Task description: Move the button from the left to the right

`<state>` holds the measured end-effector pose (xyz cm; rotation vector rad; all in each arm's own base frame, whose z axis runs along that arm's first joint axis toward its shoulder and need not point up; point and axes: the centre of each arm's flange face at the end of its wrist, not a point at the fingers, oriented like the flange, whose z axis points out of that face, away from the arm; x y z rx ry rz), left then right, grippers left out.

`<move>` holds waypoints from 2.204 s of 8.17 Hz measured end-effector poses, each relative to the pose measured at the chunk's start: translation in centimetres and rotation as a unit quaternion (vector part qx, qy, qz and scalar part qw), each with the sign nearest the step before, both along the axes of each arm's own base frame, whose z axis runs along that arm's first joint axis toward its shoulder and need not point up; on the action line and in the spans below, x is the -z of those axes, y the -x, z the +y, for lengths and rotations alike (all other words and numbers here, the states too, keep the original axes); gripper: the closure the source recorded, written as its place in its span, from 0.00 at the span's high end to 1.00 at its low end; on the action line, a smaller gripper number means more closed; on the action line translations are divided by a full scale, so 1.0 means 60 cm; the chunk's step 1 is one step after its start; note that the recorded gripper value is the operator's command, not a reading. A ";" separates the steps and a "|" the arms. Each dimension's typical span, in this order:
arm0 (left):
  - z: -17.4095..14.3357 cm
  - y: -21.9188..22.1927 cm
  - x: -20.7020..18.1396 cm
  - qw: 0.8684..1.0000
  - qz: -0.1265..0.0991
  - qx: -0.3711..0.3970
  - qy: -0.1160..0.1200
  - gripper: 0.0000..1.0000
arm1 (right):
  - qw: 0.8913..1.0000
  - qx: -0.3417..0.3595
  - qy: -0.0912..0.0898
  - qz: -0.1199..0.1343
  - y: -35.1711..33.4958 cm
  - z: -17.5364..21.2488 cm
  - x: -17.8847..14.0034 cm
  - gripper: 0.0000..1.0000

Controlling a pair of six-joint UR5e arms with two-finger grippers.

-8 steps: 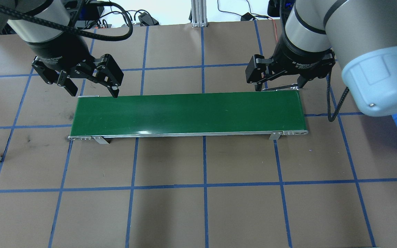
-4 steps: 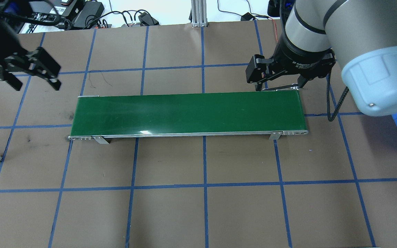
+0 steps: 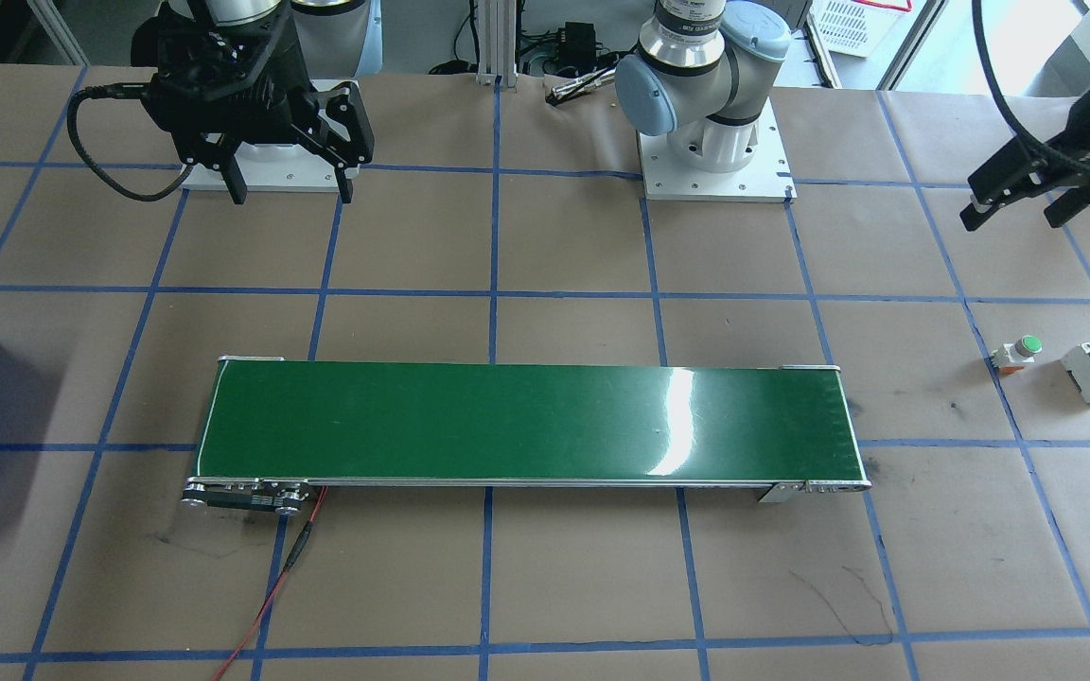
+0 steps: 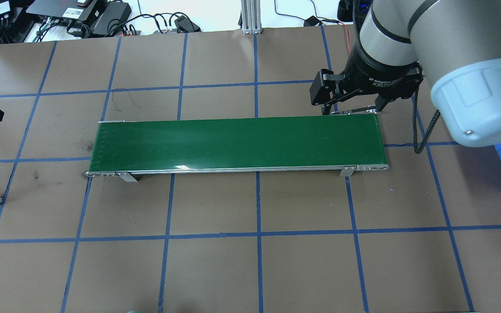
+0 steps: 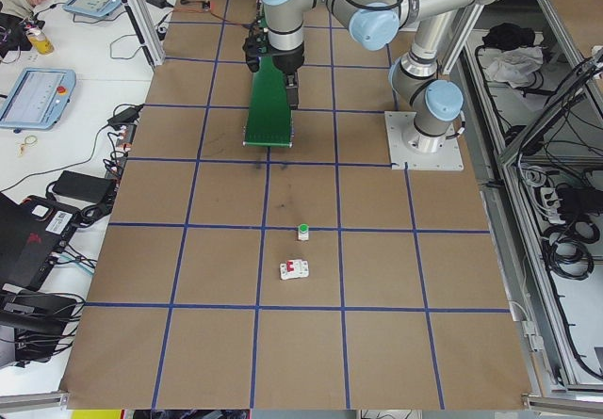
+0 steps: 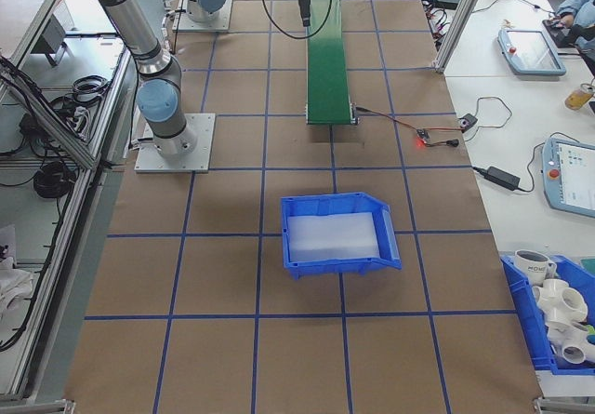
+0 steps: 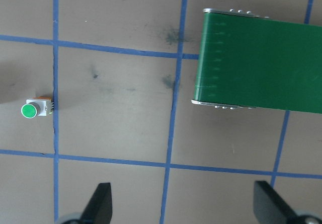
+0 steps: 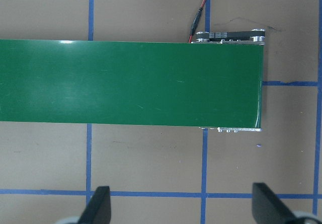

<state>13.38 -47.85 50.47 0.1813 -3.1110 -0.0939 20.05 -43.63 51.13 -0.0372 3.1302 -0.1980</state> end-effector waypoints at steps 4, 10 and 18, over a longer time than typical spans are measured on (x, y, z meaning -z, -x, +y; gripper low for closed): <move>0.003 -0.168 0.124 0.999 0.010 0.004 -0.047 1.00 | 1.000 0.000 -0.001 0.000 0.000 0.000 0.002 1.00; 0.000 -0.369 0.296 0.998 -0.018 0.019 -0.058 1.00 | 1.000 0.003 -0.002 -0.003 -0.001 0.000 0.002 1.00; 0.013 -0.421 0.445 0.994 0.011 -0.039 -0.097 1.00 | 1.000 0.002 -0.005 -0.003 -0.002 -0.006 0.009 1.00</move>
